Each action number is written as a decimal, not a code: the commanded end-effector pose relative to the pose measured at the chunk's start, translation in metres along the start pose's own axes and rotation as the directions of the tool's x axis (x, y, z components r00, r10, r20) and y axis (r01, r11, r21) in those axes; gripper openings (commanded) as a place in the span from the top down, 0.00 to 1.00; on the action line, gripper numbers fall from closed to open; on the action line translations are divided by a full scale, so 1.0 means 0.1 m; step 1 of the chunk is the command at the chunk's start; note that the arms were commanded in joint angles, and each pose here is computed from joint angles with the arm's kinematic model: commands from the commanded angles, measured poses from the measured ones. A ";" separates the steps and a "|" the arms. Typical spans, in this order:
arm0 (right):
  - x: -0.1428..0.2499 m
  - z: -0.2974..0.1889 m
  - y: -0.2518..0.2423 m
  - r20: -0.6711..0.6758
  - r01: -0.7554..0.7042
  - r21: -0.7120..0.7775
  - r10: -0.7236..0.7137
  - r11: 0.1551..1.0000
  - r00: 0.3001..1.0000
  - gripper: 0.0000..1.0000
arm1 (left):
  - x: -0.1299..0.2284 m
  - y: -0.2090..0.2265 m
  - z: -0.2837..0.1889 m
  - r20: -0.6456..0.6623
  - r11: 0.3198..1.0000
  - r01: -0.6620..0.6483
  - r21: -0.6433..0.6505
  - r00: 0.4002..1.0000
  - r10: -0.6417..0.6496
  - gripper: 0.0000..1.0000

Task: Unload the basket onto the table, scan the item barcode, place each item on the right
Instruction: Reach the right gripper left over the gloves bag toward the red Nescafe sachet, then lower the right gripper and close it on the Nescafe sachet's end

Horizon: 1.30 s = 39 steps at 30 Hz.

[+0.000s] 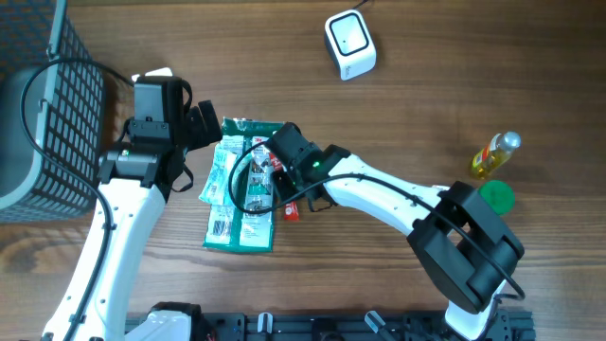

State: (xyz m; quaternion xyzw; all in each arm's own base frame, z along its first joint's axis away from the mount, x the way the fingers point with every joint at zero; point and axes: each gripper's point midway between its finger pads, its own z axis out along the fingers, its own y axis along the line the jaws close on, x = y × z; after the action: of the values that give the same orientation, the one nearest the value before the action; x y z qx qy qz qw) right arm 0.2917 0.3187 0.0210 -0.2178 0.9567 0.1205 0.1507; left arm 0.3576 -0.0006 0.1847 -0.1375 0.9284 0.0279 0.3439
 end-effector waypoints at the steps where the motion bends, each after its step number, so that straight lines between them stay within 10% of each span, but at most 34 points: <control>1: -0.06 -0.03 -0.09 0.030 0.041 0.063 -0.043 0.997 0.999 0.84 | -0.06 0.01 -0.03 0.018 1.000 0.022 -0.003 1.000 -0.022 0.00; 5: -0.09 -0.03 -0.15 0.045 0.034 0.095 -0.039 0.995 0.998 0.58 | -0.06 0.01 -0.03 0.018 1.000 0.022 -0.003 1.000 -0.022 0.00; 8: -0.08 -0.03 -0.14 0.044 0.030 0.094 -0.034 0.995 0.998 0.57 | -0.06 0.01 -0.03 0.018 1.000 0.022 -0.003 1.000 -0.022 0.00; 16: 0.32 -0.05 -0.11 -0.117 -0.203 0.077 0.211 0.976 0.971 0.73 | -0.06 0.01 -0.03 0.018 1.000 0.022 -0.003 1.000 -0.022 0.00; 39: 0.66 0.06 -0.09 -0.208 -0.304 0.055 0.309 0.951 0.928 0.91 | -0.06 0.01 -0.03 0.018 1.000 0.022 -0.003 1.000 -0.022 0.00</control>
State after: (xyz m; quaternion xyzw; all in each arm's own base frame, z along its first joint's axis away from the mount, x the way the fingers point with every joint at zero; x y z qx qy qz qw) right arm 0.2491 0.2962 0.0026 -0.0814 0.9883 0.1217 0.0421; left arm 0.3576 -0.0006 0.1847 -0.1376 0.9284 0.0281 0.3440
